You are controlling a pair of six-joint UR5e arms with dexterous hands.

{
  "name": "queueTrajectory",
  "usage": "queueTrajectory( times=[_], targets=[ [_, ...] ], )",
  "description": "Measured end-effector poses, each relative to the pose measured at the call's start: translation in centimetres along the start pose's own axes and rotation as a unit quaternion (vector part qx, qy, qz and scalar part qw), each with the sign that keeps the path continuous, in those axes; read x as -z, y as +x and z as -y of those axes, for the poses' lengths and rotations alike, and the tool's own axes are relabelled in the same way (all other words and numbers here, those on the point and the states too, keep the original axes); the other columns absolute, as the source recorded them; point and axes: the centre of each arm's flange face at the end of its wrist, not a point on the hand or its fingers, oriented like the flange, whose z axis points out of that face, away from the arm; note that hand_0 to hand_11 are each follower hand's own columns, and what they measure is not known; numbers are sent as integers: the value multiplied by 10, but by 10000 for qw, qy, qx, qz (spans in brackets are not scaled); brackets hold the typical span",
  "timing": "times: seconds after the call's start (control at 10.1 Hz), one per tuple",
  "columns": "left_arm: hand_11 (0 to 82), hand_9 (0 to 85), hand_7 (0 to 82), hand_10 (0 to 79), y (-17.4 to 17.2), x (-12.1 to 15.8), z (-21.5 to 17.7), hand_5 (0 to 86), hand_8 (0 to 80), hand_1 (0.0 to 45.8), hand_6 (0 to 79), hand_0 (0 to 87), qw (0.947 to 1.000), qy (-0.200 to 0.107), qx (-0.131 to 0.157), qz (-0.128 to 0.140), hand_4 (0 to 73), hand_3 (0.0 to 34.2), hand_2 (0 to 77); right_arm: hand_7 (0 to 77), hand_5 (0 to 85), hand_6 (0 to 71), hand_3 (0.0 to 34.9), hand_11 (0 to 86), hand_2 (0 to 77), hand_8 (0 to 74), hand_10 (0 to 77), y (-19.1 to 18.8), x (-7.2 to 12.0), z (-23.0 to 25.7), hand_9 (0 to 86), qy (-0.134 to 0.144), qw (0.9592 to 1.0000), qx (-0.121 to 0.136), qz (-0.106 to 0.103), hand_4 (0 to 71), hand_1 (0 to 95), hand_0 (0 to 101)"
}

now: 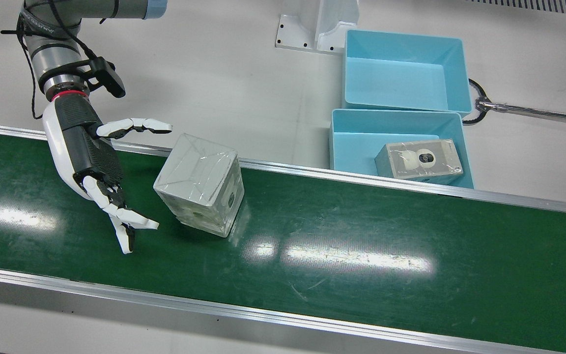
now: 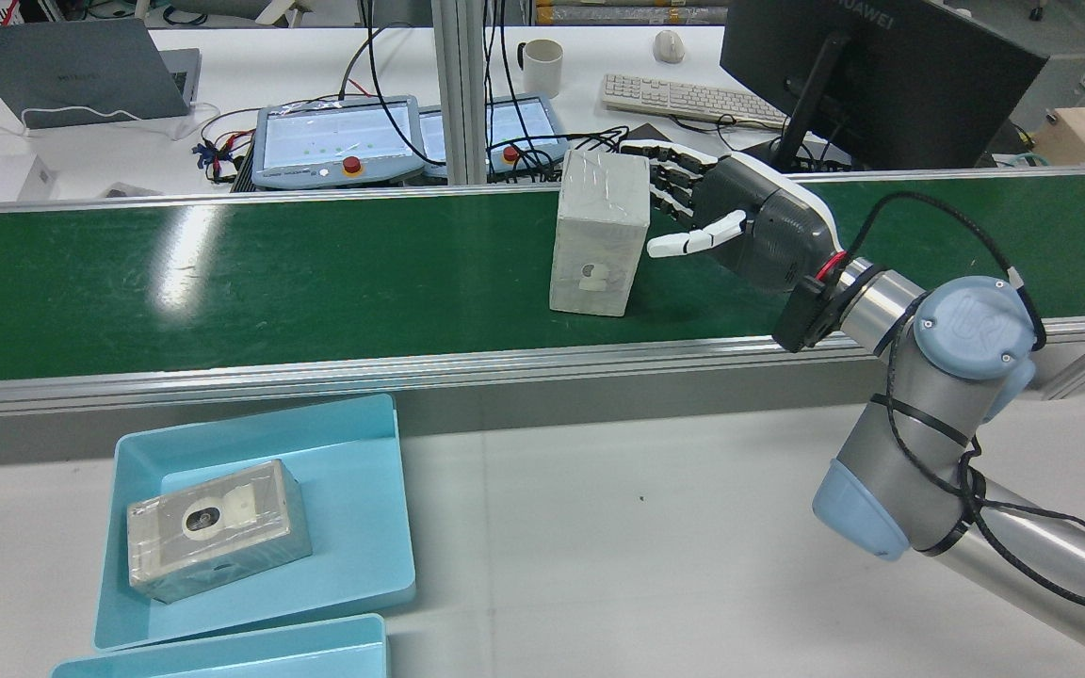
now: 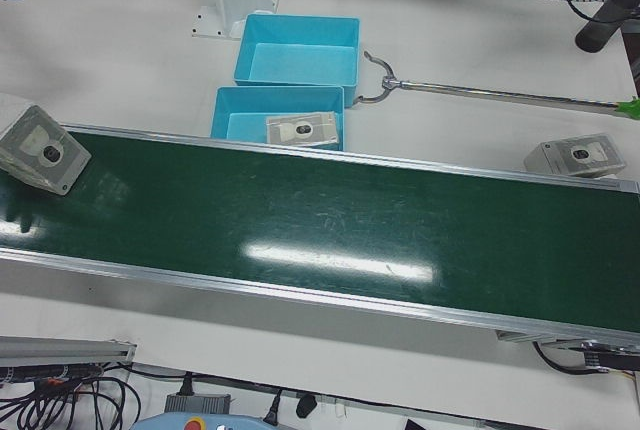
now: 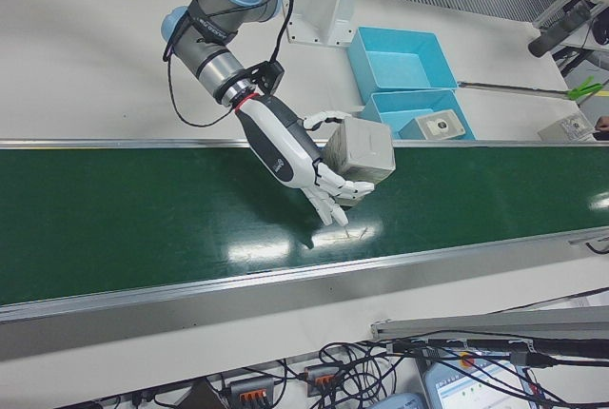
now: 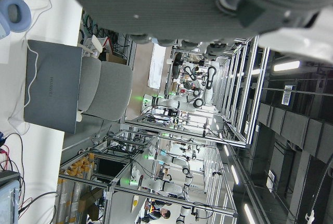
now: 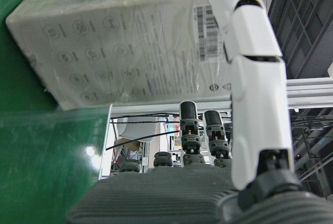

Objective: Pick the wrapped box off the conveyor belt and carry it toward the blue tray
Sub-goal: 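Close the right hand fingers around the wrapped white box, then lift the box off the belt and carry it toward the blue tray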

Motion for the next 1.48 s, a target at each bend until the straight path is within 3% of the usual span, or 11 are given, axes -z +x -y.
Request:
queueTrajectory(
  times=[0.3,0.4,0.59,0.69,0.79,0.89,0.99,1.09,1.19,1.29,1.48],
  targets=[
    [0,0,5,5,0,0,0,11,5,0,0,0,10000,0,0,0,0,0,11,251,213,60,105,16,207,0,0,39,-19,-22,49,45,10000,-47,-75,120,202,509],
    [0,0,5,5,0,0,0,11,5,0,0,0,10000,0,0,0,0,0,5,251,213,60,105,16,207,0,0,46,-25,-30,49,51,10000,-45,-62,120,202,509],
    [0,0,5,5,0,0,0,11,5,0,0,0,10000,0,0,0,0,0,11,327,278,125,78,16,284,44,0,50,-28,-40,120,126,9999,-26,-25,191,207,540],
    [0,0,5,0,0,0,0,11,5,0,0,0,10000,0,0,0,0,0,5,387,349,213,13,82,311,218,104,47,-26,-43,289,195,9998,1,-3,300,153,574],
    [0,0,5,0,0,0,0,11,5,0,0,0,10000,0,0,0,0,0,5,387,349,213,13,82,311,218,104,38,-22,-47,289,259,9996,45,45,300,153,574],
    [0,0,5,5,0,0,0,11,5,0,0,0,10000,0,0,0,0,0,5,404,365,240,12,180,322,300,191,22,-17,-52,365,313,9993,119,137,322,136,585],
    [0,0,5,5,0,0,0,11,5,0,0,0,10000,0,0,0,0,0,5,404,365,240,12,180,322,300,191,2,-8,-61,365,316,9990,202,254,322,136,585],
    [0,0,5,5,0,0,0,11,5,0,0,0,10000,0,0,0,0,0,11,436,382,284,15,322,360,376,327,-16,3,-78,415,216,9988,247,369,355,65,534],
    [0,0,5,5,0,0,0,11,5,0,0,0,10000,0,0,0,0,0,5,458,387,300,16,365,371,420,393,-26,12,-99,436,67,9987,251,438,355,49,499],
    [0,0,5,5,0,0,0,11,5,0,0,0,10000,0,0,0,0,0,5,475,387,311,15,387,371,447,431,-23,17,-118,453,-79,9989,223,415,355,49,498],
    [0,0,5,5,0,0,0,11,5,0,0,0,10000,0,0,0,0,0,11,496,387,327,15,409,371,480,475,20,13,-146,475,-302,9993,170,167,355,49,480]
  ],
)
